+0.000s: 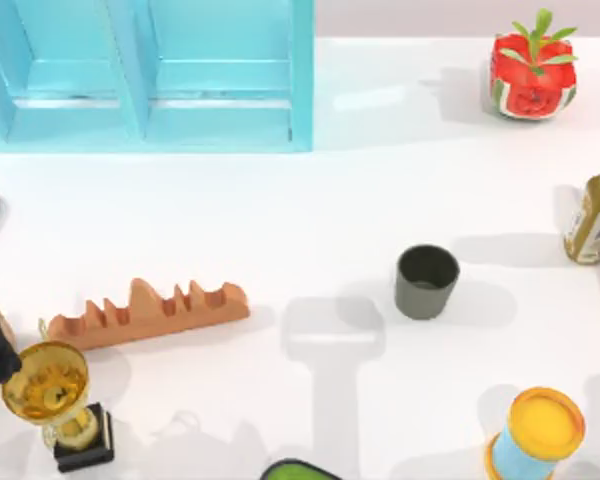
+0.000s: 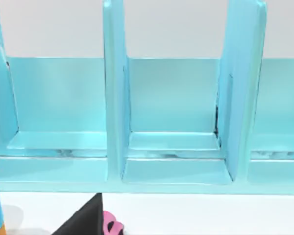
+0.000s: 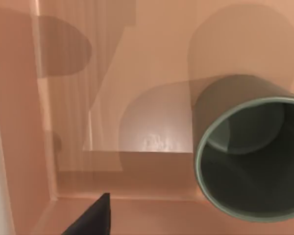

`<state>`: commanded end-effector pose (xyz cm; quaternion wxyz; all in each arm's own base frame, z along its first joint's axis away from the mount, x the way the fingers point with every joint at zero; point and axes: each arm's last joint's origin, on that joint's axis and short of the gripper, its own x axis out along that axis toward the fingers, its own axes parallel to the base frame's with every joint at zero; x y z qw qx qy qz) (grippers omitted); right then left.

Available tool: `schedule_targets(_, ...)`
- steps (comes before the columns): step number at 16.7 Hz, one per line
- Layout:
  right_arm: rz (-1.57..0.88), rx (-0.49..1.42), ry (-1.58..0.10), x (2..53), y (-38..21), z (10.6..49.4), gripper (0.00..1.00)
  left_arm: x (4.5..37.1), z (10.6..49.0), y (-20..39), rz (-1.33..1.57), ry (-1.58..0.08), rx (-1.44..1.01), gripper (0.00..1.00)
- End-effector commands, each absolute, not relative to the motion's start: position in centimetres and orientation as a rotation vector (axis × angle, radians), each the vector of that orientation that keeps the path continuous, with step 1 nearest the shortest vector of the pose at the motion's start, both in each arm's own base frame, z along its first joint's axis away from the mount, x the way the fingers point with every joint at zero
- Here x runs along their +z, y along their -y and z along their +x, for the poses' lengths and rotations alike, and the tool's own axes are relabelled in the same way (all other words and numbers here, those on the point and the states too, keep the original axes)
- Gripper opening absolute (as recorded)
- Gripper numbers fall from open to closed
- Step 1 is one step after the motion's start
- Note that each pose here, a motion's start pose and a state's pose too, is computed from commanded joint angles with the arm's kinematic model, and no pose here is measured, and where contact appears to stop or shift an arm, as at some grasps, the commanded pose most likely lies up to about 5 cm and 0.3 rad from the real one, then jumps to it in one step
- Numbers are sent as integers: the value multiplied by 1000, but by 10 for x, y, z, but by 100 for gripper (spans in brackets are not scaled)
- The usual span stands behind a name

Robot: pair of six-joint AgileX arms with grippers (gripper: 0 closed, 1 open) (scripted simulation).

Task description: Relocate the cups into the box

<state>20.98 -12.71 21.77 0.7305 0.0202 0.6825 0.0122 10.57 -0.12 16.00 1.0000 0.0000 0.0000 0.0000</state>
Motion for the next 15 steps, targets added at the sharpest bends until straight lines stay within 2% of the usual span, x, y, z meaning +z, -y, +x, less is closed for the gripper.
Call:
schedule_targets(4,49,29,-1510,234,130,213,100,160,106,1,0,0,0,100)
schedule_targets(11,46,27,-1505,312,128,211,100,160,106,1,0,0,0,100)
schedule_targets(15,44,27,-1502,318,127,210,100,160,106,1,0,0,0,100)
